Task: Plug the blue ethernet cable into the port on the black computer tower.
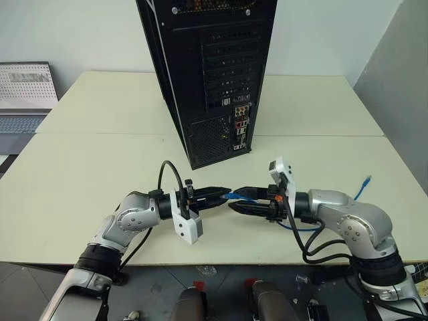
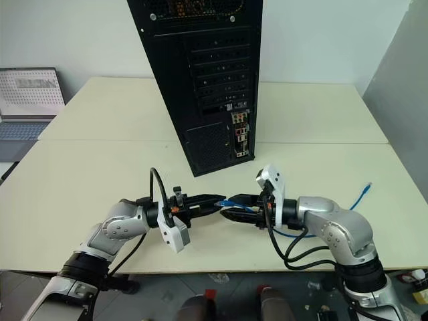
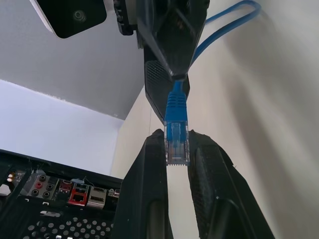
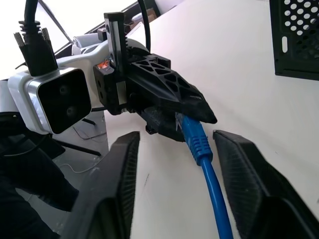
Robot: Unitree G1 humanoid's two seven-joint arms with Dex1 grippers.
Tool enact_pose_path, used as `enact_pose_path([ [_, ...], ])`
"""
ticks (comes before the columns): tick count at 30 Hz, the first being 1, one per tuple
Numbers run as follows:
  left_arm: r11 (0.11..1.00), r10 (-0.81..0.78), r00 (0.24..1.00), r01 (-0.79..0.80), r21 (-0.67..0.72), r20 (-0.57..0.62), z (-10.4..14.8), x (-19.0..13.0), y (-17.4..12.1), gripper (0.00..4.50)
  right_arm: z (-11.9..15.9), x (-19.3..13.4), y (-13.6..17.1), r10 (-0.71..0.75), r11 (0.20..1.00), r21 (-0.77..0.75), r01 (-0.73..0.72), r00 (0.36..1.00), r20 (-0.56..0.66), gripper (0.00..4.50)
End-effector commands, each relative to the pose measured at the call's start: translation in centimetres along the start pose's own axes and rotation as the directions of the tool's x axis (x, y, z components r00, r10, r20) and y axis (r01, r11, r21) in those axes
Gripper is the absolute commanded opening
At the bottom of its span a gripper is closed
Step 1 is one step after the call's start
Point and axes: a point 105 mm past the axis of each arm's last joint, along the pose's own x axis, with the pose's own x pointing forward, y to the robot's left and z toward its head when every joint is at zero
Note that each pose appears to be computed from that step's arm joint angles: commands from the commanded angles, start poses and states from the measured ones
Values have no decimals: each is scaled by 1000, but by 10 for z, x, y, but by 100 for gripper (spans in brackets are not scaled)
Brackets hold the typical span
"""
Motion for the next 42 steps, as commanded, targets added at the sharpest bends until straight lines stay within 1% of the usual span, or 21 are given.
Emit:
enact_pose_path([
  [1,999,20,1000,-21,38,24,5,0,7,30,11,-1,2,15,1000,-10,-15,999,34,159],
  [3,999,24,999,-25,40,26,6,0,7,30,11,-1,1,13,1000,-8,-13,999,32,104],
  [5,999,29,999,-30,42,26,6,0,7,30,11,0,1,14,1000,-10,-14,1000,26,65],
  [6,999,31,999,-32,44,26,6,0,7,30,11,0,1,15,1000,-11,-15,1000,24,36],
  [7,998,32,999,-33,46,27,6,0,7,30,10,0,1,17,1000,-11,-16,1000,20,24],
  [8,998,33,999,-34,48,27,7,0,7,30,10,0,1,18,1000,-11,-17,1000,17,3],
  [9,998,34,999,-36,49,27,7,0,7,30,9,0,1,18,1000,-11,-17,1000,16,0],
  [15,998,35,999,-36,56,31,8,0,7,30,10,0,1,24,1000,10,-24,1000,17,0],
  [17,998,33,999,-35,60,33,8,0,7,30,11,-2,0,25,1000,18,-26,999,25,67],
  [19,997,31,999,-33,63,36,8,0,6,30,11,-3,-1,22,999,34,-24,999,32,91],
  [20,997,31,999,-33,65,37,8,0,6,30,11,-3,-1,21,999,44,-23,999,33,123],
  [21,997,30,999,-32,67,39,8,0,6,30,11,-4,-2,20,998,63,-22,999,33,132],
  [22,997,30,999,-33,68,40,9,0,6,30,10,-5,-3,22,996,82,-24,999,33,161],
  [23,997,30,999,-33,70,42,9,1,6,30,10,-6,-3,24,995,97,-27,999,33,166],
  [29,996,36,998,-40,76,46,9,1,7,30,8,-7,-3,32,991,130,-36,999,35,166],
  [37,996,41,998,-44,80,43,9,1,7,30,8,-6,-3,31,990,137,-36,999,38,166],
  [41,996,43,998,-46,79,42,9,2,7,30,8,-6,-4,27,990,136,-32,999,39,94],
  [42,996,43,998,-47,79,43,9,2,6,30,8,-6,-4,26,990,136,-31,999,40,64],
])
